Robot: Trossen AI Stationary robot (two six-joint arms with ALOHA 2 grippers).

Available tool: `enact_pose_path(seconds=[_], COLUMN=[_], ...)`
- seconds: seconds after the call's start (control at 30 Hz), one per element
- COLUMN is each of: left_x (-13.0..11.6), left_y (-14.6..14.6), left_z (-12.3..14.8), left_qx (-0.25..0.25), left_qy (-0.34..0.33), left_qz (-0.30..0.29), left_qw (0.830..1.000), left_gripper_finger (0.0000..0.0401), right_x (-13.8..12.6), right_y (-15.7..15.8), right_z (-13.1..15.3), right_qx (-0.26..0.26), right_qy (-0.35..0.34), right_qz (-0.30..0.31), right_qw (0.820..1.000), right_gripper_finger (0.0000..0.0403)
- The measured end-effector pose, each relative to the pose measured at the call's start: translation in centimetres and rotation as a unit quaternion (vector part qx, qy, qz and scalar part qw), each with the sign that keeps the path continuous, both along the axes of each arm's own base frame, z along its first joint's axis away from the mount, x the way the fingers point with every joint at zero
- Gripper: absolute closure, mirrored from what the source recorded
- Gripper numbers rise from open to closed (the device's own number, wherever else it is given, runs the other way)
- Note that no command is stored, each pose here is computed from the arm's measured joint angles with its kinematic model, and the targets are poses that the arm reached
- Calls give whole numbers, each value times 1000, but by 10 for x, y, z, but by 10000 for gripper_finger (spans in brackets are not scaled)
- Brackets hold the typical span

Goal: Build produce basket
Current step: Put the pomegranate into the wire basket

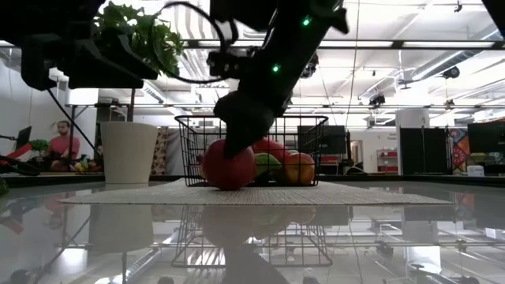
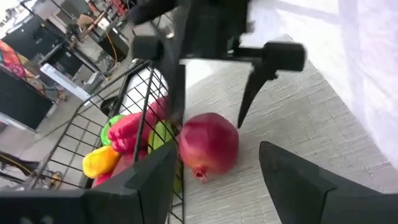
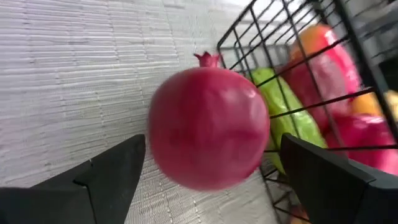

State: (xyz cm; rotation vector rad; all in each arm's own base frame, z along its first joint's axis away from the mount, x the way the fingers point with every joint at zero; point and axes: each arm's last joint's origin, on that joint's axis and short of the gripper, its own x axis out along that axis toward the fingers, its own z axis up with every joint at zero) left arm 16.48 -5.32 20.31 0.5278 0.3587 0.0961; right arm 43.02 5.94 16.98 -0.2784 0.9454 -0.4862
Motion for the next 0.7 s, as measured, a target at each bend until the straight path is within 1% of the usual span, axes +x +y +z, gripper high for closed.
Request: enact_pose_path(seconds=[0.13, 0.33, 0.47, 0.53, 0.7], left_x=[3, 5, 4, 4, 5], left_y=[-1, -2, -2, -2, -2], left_z=[-4, -6, -6, -6, -5], left_qx=[-12, -13, -24, -25, -28], left_qy=[8, 12, 7, 6, 0], left_qz=[6, 7, 11, 11, 11], left_qw=[1000, 1000, 1000, 1000, 1000], left_gripper_finger=[189, 189, 189, 189, 189], right_x=[3, 4, 6, 7, 8], right_y=[-13, -21, -24, -24, -25], right_z=[-2, -4, -7, -12, -14], right_qx=[25, 54, 69, 61, 70], right_qy=[2, 9, 10, 15, 9], right_qz=[-4, 4, 9, 8, 2], right_qw=[1000, 999, 998, 998, 998], right_gripper_finger=[48, 49, 49, 52, 74])
